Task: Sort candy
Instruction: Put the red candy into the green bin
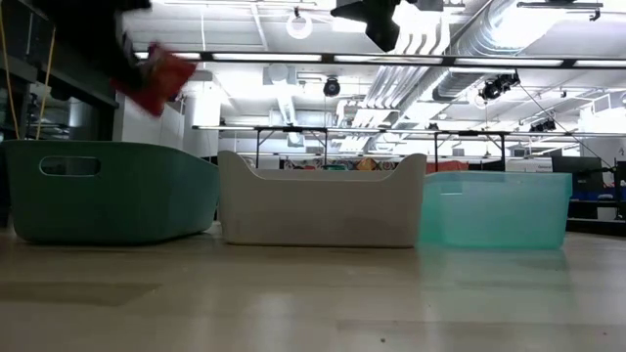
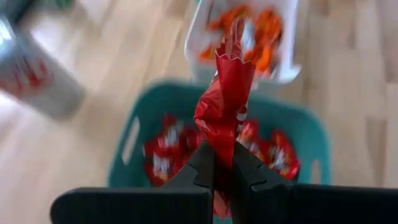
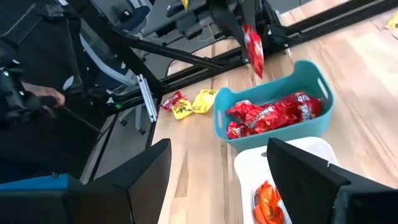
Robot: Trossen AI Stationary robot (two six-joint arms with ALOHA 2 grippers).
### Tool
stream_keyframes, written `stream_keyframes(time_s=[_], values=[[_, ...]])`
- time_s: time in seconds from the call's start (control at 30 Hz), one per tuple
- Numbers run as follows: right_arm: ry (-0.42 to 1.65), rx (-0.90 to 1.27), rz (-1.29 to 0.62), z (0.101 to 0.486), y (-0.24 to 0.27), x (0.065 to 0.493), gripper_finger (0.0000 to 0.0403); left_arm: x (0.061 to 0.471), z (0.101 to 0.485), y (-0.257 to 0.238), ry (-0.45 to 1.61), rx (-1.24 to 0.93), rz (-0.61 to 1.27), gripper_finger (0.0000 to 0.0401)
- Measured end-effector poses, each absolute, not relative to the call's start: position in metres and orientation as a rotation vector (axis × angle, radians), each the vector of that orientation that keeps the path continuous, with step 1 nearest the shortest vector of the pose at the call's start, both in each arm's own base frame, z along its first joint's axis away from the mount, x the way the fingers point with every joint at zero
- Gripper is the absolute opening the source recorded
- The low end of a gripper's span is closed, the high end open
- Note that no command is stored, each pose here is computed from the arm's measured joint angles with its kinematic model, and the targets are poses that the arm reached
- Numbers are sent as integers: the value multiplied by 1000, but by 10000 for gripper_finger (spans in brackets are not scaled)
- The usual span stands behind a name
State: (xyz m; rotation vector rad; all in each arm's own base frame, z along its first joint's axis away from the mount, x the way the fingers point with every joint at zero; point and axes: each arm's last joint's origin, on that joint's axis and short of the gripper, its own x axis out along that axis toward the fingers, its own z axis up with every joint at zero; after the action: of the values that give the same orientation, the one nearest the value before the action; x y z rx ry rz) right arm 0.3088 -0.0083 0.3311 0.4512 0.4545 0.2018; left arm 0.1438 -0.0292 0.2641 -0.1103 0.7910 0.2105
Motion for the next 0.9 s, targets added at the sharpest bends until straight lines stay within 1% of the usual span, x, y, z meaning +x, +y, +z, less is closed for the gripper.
stream_keyframes(time_s=[0.17, 0.3, 0.4, 0.5, 0.6, 0.77, 0.9], values=[[459, 454, 194, 331, -11, 308, 261, 144, 229, -32, 907, -129, 246, 0], [461, 454, 193, 330, -11, 308, 261, 150, 221, -33, 969, -68, 241, 7], [464, 455, 193, 330, -11, 308, 261, 153, 218, -31, 991, -53, 246, 25], [477, 457, 190, 329, -11, 308, 261, 153, 217, -31, 1013, -74, 218, 59], [488, 459, 187, 328, -10, 307, 261, 154, 224, -31, 1017, -94, 192, 104], [497, 444, 189, 327, -10, 307, 261, 156, 251, -30, 984, -73, 193, 181], [496, 443, 190, 327, -10, 307, 261, 155, 278, -31, 959, -143, 176, 225]])
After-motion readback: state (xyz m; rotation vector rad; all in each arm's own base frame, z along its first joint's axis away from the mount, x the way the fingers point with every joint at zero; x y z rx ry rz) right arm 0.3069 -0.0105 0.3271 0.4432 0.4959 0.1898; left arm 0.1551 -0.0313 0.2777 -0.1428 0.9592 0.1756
